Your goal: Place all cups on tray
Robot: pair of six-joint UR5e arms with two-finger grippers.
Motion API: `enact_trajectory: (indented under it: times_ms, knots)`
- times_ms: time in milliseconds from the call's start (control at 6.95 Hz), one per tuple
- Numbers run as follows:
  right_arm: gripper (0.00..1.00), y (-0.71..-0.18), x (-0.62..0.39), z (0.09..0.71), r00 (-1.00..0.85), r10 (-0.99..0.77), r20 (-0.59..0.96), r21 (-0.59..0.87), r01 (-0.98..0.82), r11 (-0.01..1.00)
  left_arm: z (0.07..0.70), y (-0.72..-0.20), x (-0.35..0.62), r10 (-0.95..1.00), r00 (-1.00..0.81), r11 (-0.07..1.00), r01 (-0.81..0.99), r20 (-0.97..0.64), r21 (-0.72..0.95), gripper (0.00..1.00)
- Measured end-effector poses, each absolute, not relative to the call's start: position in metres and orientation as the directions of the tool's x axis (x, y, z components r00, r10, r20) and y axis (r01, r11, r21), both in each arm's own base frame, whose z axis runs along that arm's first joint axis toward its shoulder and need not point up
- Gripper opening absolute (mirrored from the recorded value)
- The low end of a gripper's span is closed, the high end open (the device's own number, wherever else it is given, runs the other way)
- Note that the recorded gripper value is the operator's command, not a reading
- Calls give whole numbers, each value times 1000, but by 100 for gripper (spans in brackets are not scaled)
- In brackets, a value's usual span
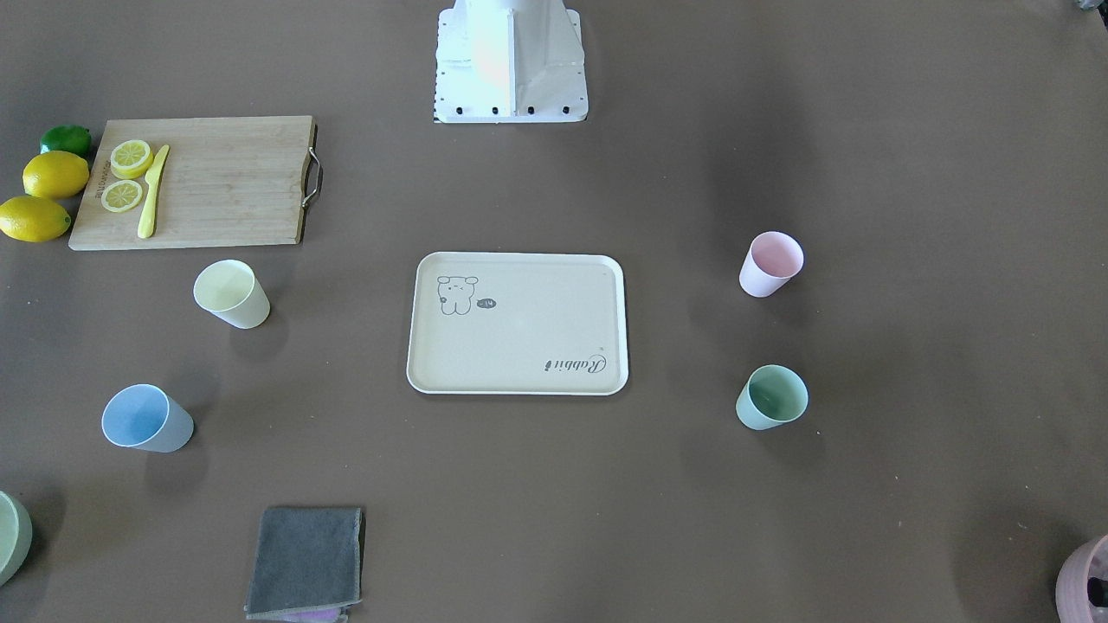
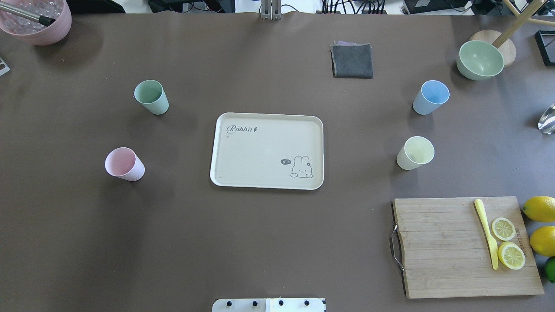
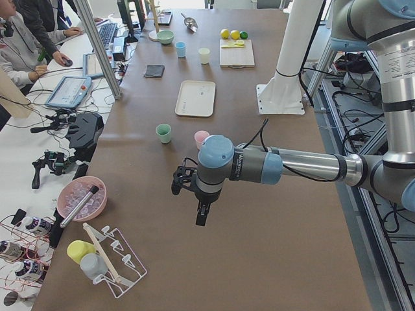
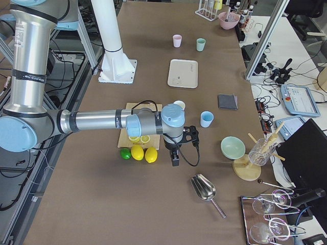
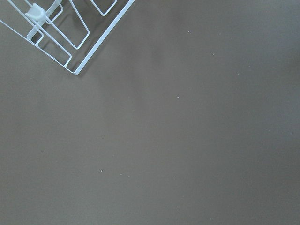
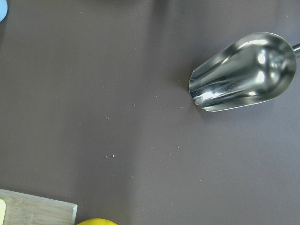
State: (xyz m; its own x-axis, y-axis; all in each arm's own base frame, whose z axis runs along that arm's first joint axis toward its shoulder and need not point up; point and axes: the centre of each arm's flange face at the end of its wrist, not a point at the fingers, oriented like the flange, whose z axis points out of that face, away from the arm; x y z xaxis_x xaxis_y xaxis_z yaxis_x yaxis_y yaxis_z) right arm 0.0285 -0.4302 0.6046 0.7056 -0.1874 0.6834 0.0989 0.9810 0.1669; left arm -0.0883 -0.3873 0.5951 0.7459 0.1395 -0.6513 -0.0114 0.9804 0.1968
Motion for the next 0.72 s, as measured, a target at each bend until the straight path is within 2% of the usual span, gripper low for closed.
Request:
enact_trajectory:
  times_ms: [720]
  knots:
    - [99,-438,1,586,660,-172,731,172,66,983,593,-387,-89,138,742,980,-5,-656,201,98]
